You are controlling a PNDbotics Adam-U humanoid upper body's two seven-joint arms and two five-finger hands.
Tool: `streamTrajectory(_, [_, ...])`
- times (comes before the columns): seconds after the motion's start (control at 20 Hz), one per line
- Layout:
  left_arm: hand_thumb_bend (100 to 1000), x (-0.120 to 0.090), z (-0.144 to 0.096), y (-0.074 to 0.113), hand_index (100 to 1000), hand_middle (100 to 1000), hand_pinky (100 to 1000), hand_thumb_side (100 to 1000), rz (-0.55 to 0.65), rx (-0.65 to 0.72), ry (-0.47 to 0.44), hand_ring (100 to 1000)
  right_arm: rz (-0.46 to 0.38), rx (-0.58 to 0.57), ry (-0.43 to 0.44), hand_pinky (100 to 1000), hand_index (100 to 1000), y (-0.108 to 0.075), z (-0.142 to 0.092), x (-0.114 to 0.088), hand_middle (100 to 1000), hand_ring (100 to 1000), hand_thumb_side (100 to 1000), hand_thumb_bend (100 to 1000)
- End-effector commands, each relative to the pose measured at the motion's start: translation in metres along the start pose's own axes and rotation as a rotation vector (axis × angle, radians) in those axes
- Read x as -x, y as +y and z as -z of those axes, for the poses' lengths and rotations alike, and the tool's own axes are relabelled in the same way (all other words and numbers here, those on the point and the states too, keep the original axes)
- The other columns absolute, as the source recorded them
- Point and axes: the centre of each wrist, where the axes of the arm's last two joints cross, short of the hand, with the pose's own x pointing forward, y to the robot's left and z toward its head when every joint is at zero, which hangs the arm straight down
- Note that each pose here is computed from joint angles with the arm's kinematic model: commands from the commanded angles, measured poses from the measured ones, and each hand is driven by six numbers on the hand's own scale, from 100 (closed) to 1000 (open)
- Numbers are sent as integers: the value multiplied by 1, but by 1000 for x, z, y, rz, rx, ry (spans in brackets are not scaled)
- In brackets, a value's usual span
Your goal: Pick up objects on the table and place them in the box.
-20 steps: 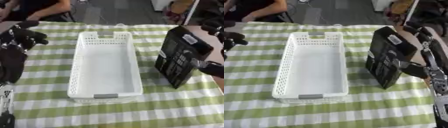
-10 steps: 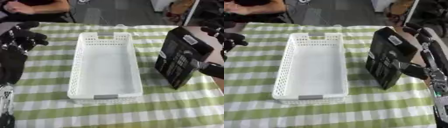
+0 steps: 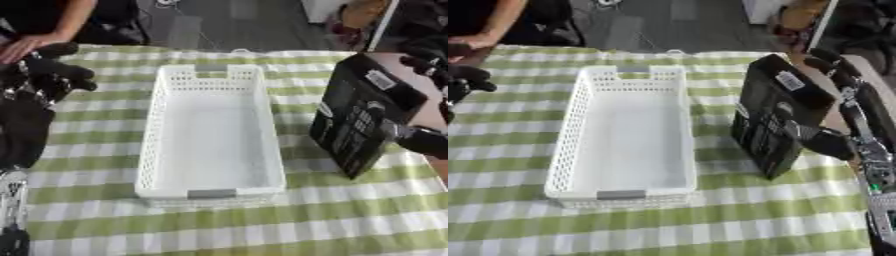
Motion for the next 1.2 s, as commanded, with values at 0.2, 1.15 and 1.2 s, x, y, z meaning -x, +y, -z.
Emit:
streamTrajectory(0.2, [464,-6,4,-1,689,814,668,842,11,13,-22,667,-13,-6,-6,877,911,-3,2,4,933,976,397,462])
streamTrajectory(1.15, [464,-6,4,-1,688,813,668,840,10,13,-22,667,0,-35,13,879,916,5,-2,11,934,978,388,443])
streamTrajectory(1.2, [464,-6,4,-1,688,813,668,842,10,14,-22,667,1,-38,16,880,916,5,-2,12,934,978,396,441])
